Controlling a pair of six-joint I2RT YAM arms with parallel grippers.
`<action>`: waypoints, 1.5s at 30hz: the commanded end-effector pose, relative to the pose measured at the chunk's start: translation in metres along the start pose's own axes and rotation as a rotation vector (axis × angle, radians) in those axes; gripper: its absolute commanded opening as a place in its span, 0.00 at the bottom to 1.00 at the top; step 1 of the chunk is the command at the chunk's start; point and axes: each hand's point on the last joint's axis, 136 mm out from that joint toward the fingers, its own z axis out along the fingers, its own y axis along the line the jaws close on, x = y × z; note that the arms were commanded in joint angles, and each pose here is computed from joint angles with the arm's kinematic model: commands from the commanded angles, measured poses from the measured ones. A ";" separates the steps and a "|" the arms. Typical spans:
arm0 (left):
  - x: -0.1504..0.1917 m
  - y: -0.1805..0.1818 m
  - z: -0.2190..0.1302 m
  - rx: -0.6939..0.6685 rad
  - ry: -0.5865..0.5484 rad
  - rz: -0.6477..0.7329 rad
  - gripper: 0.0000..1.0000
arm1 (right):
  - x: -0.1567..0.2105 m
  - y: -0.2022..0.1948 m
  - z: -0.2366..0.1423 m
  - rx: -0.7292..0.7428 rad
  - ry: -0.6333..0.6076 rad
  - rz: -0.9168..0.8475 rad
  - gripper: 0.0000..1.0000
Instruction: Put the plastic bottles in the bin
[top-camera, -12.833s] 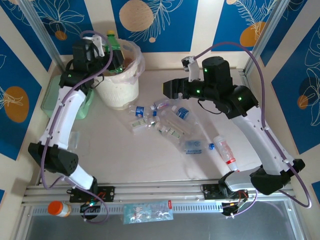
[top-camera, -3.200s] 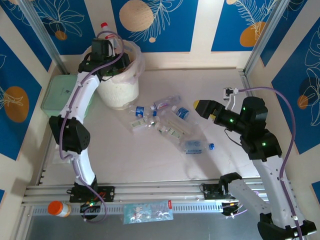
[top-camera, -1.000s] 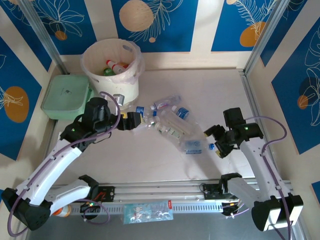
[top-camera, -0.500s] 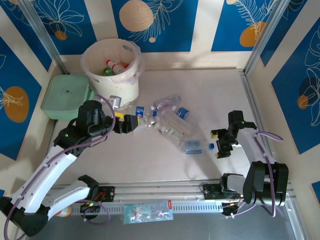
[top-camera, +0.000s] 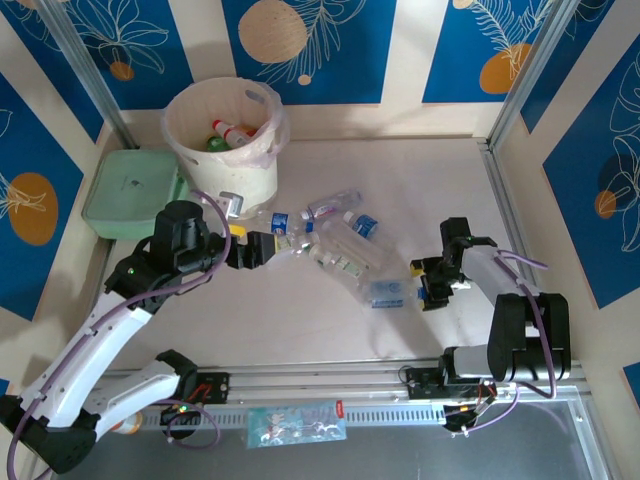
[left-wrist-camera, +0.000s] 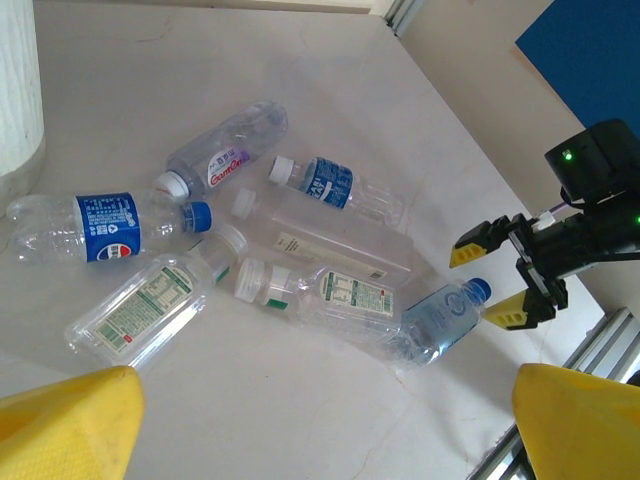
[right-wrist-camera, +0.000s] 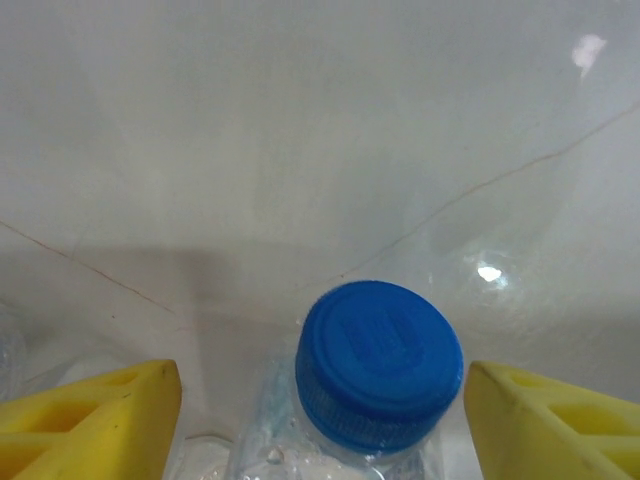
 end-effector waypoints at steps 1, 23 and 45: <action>-0.007 -0.003 -0.005 -0.003 -0.013 0.024 0.94 | -0.001 -0.005 0.007 0.014 0.007 0.009 0.73; -0.007 -0.014 0.002 0.061 0.013 0.012 0.94 | -0.013 -0.004 -0.005 -0.051 0.009 0.003 0.25; 0.005 -0.060 0.028 0.240 0.219 0.030 0.96 | 0.132 0.112 -0.203 -0.765 -0.036 -0.960 0.10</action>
